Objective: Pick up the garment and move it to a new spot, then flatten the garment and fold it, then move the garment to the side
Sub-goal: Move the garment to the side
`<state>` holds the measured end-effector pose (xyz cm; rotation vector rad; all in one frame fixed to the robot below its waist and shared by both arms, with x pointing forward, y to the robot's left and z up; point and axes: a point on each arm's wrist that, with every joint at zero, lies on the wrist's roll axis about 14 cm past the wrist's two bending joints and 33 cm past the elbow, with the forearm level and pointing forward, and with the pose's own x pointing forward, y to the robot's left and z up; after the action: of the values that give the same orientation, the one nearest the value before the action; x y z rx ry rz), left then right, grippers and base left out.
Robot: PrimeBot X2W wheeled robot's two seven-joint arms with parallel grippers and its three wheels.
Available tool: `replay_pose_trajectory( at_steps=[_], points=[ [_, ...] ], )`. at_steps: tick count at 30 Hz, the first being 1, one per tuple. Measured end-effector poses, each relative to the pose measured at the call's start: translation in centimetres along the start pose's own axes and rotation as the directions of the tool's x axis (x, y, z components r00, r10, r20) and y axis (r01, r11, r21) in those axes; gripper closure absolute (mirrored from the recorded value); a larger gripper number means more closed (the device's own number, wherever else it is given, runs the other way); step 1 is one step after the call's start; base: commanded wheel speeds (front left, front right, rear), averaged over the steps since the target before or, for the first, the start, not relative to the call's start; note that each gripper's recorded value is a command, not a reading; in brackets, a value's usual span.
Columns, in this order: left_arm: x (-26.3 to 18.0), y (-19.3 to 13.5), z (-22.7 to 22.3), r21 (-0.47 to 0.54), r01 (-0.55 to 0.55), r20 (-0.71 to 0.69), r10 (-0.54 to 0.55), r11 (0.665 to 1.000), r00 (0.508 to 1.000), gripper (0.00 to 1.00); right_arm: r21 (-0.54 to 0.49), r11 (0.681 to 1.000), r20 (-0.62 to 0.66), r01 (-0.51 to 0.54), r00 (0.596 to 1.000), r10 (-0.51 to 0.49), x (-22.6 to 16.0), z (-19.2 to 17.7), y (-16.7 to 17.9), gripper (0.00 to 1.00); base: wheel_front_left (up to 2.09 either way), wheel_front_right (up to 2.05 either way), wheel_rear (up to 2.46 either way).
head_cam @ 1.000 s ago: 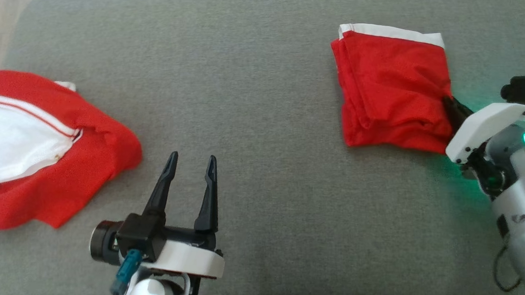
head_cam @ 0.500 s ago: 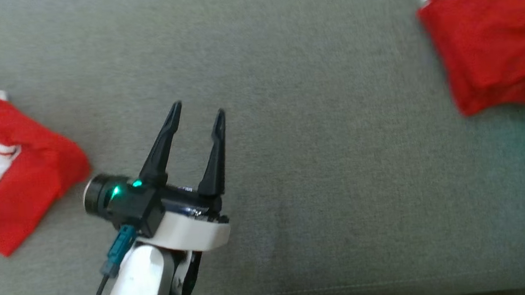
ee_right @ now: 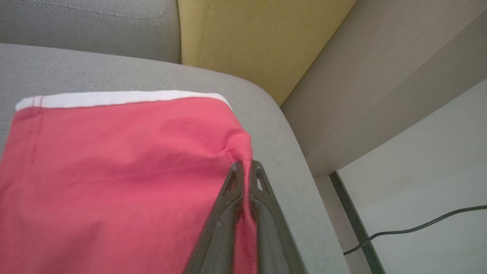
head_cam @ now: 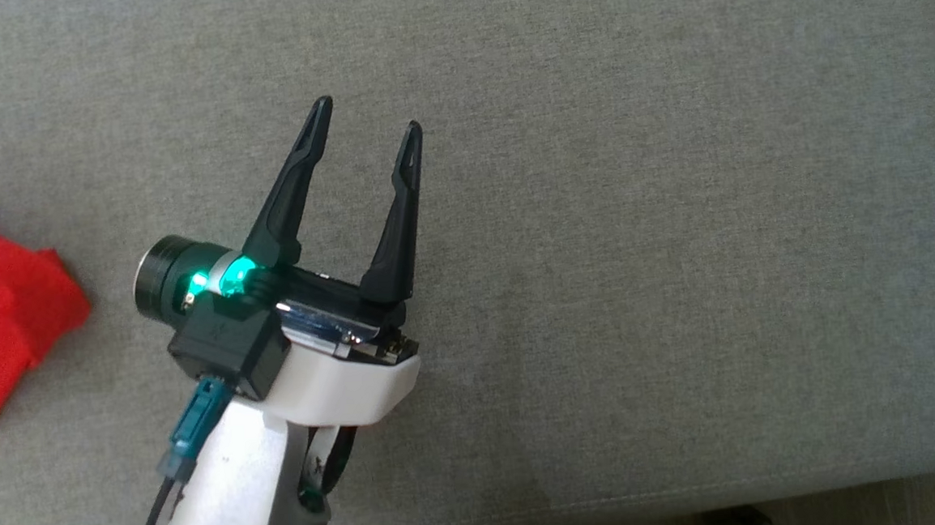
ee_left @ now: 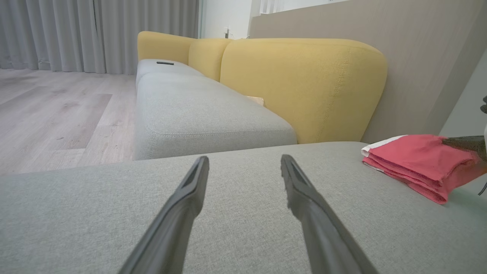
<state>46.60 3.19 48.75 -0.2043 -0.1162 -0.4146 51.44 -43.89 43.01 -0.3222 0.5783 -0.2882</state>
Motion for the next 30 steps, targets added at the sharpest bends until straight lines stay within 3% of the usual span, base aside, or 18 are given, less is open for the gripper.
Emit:
replay_pose_trajectory(
  at_steps=[1,7,13,18,22,30],
  points=[
    [0.0,0.0,0.0,0.0,0.0,0.0,0.0,1.0,1.0,0.0,0.0,1.0,0.0,0.0,1.0,0.0,0.0,0.0,0.0,0.0,0.0,0.0,0.0],
    [-0.1,-0.1,1.1,0.023,0.003,0.018,-0.003,1.0,1.0,0.0,-0.069,0.997,0.17,0.015,0.985,-0.003,-0.5,3.6,0.9,0.0,0.0,0.0,0.0],
    [-2.3,0.3,2.3,0.055,-0.05,0.0,0.05,0.997,0.999,0.0,0.011,0.986,0.257,-0.166,0.953,0.158,-3.2,4.6,10.0,0.0,0.0,0.0,0.0],
    [-6.7,1.4,1.2,0.084,-0.141,-0.083,0.148,0.986,0.986,0.0,0.086,0.948,0.331,-0.305,0.907,0.262,-7.9,4.0,15.6,0.0,0.0,0.0,0.0],
    [-9.1,2.7,2.7,0.102,-0.217,-0.06,0.224,0.971,0.973,0.0,0.144,0.907,0.421,-0.395,0.855,0.305,-11.9,4.3,18.5,0.0,0.0,0.0,0.0],
    [-15.0,4.2,4.0,0.117,-0.332,-0.043,0.339,0.936,0.94,0.0,0.178,0.838,0.558,-0.516,0.754,0.346,-19.6,4.5,21.6,0.0,0.0,0.0,0.0]
  ],
)
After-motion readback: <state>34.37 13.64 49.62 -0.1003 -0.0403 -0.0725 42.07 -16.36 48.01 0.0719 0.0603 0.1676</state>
